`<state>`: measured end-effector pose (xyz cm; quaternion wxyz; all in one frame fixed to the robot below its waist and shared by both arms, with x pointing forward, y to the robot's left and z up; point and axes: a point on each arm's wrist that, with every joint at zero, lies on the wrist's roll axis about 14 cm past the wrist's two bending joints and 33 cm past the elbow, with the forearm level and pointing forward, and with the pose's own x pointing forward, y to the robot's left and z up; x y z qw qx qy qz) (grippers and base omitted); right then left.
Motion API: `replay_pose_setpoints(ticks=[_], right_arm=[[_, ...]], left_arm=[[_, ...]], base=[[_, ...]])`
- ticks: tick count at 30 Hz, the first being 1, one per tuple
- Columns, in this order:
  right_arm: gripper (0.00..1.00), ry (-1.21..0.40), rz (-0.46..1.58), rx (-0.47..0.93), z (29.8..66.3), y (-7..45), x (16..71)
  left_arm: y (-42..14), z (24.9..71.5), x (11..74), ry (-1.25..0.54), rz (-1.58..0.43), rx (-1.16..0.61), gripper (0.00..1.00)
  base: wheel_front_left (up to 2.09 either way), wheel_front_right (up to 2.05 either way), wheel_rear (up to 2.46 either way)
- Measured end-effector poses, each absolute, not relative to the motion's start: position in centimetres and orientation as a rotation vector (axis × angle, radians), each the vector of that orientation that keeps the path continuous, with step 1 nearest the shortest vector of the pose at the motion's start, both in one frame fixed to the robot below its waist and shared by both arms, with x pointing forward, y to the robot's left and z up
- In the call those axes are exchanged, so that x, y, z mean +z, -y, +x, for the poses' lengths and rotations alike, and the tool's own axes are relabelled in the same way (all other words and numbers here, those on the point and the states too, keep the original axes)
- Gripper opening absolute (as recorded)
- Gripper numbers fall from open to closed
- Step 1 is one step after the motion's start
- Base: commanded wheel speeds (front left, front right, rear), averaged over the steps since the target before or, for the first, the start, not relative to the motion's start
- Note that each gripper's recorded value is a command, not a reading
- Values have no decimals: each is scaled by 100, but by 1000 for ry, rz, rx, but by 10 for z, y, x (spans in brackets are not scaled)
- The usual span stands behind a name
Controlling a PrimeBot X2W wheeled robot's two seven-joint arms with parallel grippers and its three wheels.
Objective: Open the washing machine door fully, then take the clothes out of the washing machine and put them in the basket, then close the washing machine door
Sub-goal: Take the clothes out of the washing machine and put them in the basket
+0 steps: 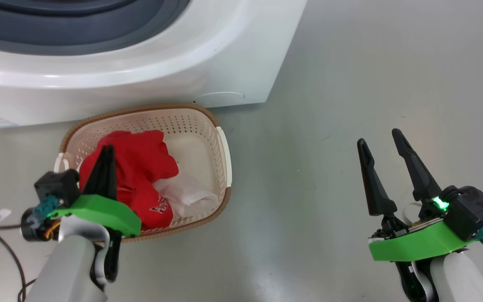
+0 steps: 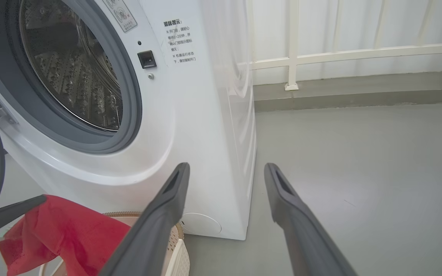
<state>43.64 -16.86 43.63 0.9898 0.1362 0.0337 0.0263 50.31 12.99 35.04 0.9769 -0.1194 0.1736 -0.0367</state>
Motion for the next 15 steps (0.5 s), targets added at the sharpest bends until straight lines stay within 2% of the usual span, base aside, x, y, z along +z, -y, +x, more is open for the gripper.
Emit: replay_pose_setpoints(ticks=[15], right_arm=[[100,-104,260,30,443,177,419]], left_arm=[[-117,508,281,-556,-231,-82,0]], base=[[0,0,0]])
